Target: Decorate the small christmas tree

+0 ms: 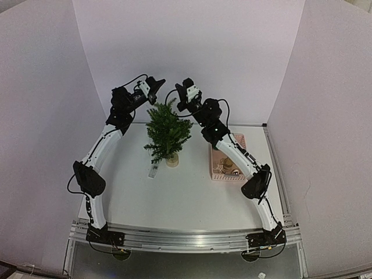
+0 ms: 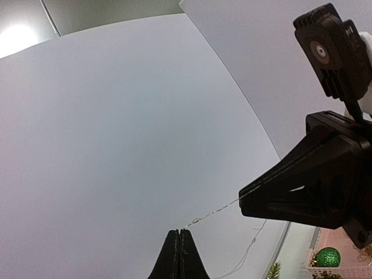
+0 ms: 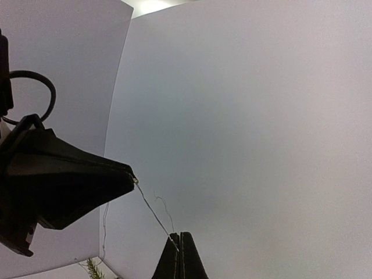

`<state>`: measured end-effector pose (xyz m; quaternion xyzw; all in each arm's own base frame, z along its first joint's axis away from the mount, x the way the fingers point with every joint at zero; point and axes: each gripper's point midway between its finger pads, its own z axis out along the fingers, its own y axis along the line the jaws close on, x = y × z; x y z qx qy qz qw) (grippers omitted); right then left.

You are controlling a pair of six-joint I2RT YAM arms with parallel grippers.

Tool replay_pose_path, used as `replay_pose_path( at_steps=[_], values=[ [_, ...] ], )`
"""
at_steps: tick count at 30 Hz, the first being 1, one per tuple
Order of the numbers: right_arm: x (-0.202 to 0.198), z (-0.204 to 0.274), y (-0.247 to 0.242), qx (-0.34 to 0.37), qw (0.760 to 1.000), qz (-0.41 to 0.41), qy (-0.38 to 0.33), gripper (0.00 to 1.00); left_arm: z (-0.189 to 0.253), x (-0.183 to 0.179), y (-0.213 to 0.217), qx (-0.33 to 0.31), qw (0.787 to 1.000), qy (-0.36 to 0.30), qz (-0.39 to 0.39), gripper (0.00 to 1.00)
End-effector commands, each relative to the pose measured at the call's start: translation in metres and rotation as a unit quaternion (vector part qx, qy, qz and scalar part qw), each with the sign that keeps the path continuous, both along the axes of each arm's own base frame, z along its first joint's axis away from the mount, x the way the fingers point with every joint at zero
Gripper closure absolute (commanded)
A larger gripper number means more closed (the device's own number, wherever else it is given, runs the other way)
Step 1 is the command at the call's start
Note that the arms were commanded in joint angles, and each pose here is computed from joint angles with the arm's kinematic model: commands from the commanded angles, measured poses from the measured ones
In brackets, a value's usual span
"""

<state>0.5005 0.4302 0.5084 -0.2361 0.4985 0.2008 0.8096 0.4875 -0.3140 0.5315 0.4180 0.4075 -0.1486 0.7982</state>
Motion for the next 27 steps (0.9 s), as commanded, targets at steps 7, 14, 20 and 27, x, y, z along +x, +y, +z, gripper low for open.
replay_pose_path(
  at_steps=[7,14,20,27],
  values=[
    [0.034,-0.006,-0.062,0.002,0.993,-0.115,0.034,1.0,-0.002,0.059,0.035,-0.011,0.996,-0.019,0.089,1.0],
    [0.037,-0.018,-0.092,-0.013,0.987,-0.144,0.074,1.0,-0.018,0.049,0.021,0.021,0.999,0.007,0.032,0.81],
    [0.041,-0.027,-0.118,-0.027,0.979,-0.163,0.118,1.0,-0.017,0.032,0.018,0.028,0.999,0.021,0.0,0.5],
    [0.031,-0.066,-0.134,-0.092,0.962,-0.154,0.204,1.0,-0.007,0.009,0.023,0.026,0.999,0.032,-0.017,0.37]
  ],
)
